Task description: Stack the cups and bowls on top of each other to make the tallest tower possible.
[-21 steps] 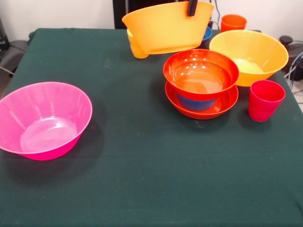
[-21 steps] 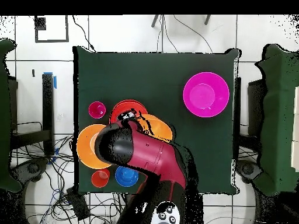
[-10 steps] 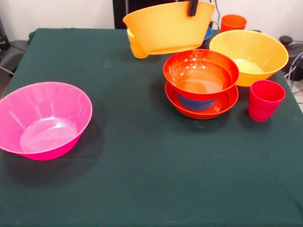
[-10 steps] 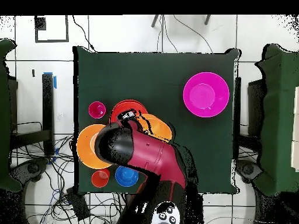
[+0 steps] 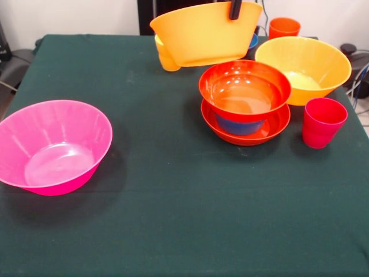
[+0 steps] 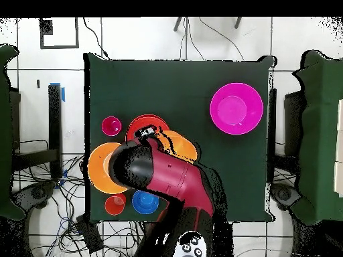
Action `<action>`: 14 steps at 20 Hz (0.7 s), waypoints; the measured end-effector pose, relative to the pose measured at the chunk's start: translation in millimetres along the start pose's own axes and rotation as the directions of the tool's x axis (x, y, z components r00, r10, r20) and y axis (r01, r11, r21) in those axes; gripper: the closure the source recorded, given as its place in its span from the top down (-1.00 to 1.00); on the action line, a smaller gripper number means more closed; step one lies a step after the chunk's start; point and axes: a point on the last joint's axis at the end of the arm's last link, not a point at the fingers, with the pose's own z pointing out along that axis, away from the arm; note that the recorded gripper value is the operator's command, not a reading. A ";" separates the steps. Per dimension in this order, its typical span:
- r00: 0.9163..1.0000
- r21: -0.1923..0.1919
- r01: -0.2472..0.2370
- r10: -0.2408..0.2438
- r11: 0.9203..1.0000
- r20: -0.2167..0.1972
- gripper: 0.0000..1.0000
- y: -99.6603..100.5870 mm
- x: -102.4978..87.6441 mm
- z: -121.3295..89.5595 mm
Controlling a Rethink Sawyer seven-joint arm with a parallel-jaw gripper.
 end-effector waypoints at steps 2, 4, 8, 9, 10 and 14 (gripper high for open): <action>1.000 -0.001 -0.002 0.002 1.000 0.000 -1.00 0.1 -0.1 -0.1; 1.000 -0.001 -0.004 0.004 1.000 -0.002 -1.00 0.0 0.0 -0.2; 1.000 -0.003 -0.012 0.012 1.000 -0.005 -1.00 0.2 0.1 -1.4; 1.000 -0.004 -0.015 0.015 1.000 -0.005 -1.00 0.5 0.0 -1.9; 1.000 -0.006 -0.017 0.017 1.000 -0.006 -1.00 0.9 0.0 -2.5; 0.999 -0.018 -0.037 0.037 0.999 -0.015 -1.00 4.3 0.6 -7.3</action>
